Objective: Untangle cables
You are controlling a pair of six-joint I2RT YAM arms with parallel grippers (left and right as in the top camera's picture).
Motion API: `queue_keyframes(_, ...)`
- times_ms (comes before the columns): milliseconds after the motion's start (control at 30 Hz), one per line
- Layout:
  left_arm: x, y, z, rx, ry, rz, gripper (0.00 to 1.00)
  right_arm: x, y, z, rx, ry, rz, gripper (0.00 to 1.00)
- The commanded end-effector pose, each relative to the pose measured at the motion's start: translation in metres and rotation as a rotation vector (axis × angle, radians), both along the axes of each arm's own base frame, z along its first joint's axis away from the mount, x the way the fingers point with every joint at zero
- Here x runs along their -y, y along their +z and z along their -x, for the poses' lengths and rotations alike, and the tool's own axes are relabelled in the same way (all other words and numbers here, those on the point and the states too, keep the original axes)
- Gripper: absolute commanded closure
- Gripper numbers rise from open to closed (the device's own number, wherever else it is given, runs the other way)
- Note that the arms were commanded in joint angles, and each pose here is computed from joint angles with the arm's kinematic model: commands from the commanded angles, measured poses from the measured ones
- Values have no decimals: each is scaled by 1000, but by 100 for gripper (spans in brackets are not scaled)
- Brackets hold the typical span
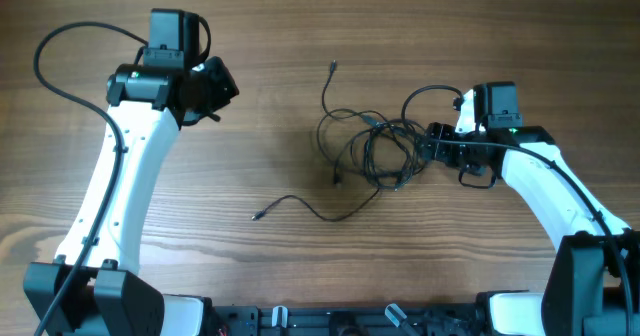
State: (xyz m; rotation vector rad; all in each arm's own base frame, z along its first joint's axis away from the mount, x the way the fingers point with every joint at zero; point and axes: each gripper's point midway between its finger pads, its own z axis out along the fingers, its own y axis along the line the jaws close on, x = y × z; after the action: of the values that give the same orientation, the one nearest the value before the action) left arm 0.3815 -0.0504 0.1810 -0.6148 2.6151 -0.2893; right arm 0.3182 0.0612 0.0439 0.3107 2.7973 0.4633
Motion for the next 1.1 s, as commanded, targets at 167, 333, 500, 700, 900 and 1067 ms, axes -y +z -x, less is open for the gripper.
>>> queue_keyframes(167, 39, -22, 46, -162, -157, 44, 82, 7, -18, 19, -91, -42, 26, 12)
queue_keyframes(333, 84, -49, 85, -270, -304, 71, 86, -4, -16, 17, -77, -40, -39, 23)
queue_keyframes(500, 176, -62, 117, -179, -593, 64, 83, -7, -13, 13, -70, -58, -67, 96)
queue_keyframes(700, 263, -59, 105, 107, -750, 57, 68, -20, -16, 26, -114, -46, -148, 48)
queue_keyframes(900, 270, -102, 96, 46, -749, 29, 65, -41, -18, 35, -143, -55, -299, 75)
queue_keyframes(1067, 242, -107, 84, -29, -716, 71, 65, -90, 7, 39, -106, 103, -509, 71)
